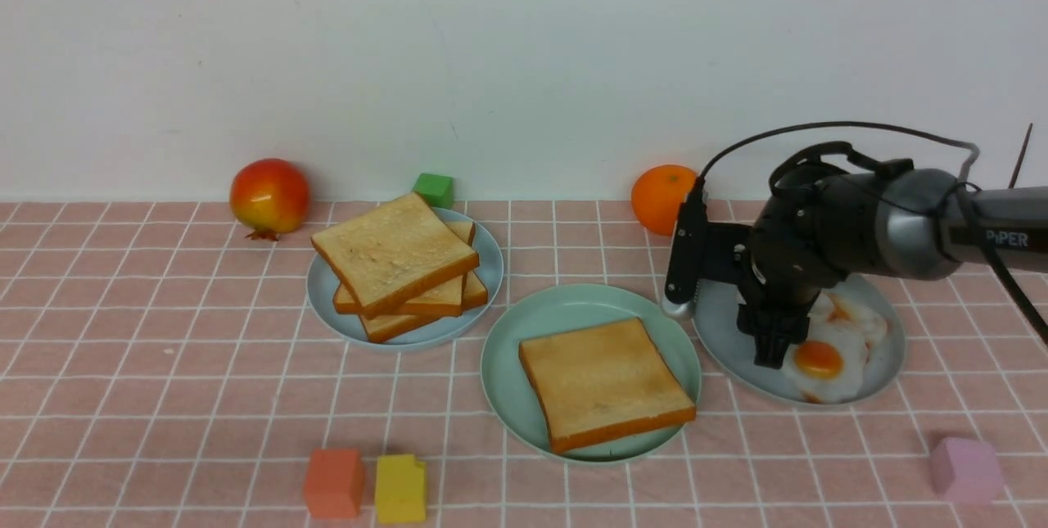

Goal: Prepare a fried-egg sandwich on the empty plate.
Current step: Use the right arm to grab a fried egg, then use the right arm to place the fried egg on the slice of bread in the middle, then use the left arm to grab a slice of bread, then use the left arm to place a slice of bread on the fried egg in the middle

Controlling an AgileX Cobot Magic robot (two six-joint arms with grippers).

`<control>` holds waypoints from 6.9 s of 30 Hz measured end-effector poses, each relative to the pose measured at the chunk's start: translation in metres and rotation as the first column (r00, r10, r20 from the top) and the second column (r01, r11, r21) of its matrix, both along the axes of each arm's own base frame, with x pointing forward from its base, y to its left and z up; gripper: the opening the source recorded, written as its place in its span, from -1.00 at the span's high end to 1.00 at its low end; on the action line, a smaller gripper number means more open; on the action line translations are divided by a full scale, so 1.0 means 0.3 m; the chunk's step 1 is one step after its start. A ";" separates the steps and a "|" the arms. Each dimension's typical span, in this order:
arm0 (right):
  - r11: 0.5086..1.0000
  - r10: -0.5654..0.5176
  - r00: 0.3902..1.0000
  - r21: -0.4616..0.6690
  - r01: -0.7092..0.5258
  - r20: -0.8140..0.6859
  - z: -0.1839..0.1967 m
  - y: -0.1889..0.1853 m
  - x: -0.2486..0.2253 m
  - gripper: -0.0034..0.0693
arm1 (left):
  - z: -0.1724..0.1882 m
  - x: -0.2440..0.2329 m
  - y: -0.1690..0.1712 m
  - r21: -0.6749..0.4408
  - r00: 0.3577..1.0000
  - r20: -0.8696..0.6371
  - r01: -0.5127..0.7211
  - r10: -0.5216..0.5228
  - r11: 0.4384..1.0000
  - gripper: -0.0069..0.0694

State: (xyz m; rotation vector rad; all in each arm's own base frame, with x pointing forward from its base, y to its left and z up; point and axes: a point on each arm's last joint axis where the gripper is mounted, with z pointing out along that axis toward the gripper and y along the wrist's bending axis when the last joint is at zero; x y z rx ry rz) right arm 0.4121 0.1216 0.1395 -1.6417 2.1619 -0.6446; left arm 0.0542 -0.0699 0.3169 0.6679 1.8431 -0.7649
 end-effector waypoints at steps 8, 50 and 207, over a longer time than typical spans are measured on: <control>1.000 0.006 1.000 -0.001 -0.006 -0.007 -0.020 0.005 0.004 0.46 | 0.001 -0.002 -0.002 -0.013 1.000 -0.011 0.003 -0.003 1.000 0.79; 0.975 -0.088 0.989 0.213 0.061 0.120 0.248 0.506 -0.428 0.70 | -0.008 -0.002 0.002 0.030 1.000 -0.008 0.005 -0.005 1.000 0.79; 0.390 -0.369 0.911 0.859 0.332 -0.185 0.849 -0.301 -1.199 0.87 | -0.243 0.883 -0.755 0.676 0.938 -0.112 0.314 -0.329 0.667 0.74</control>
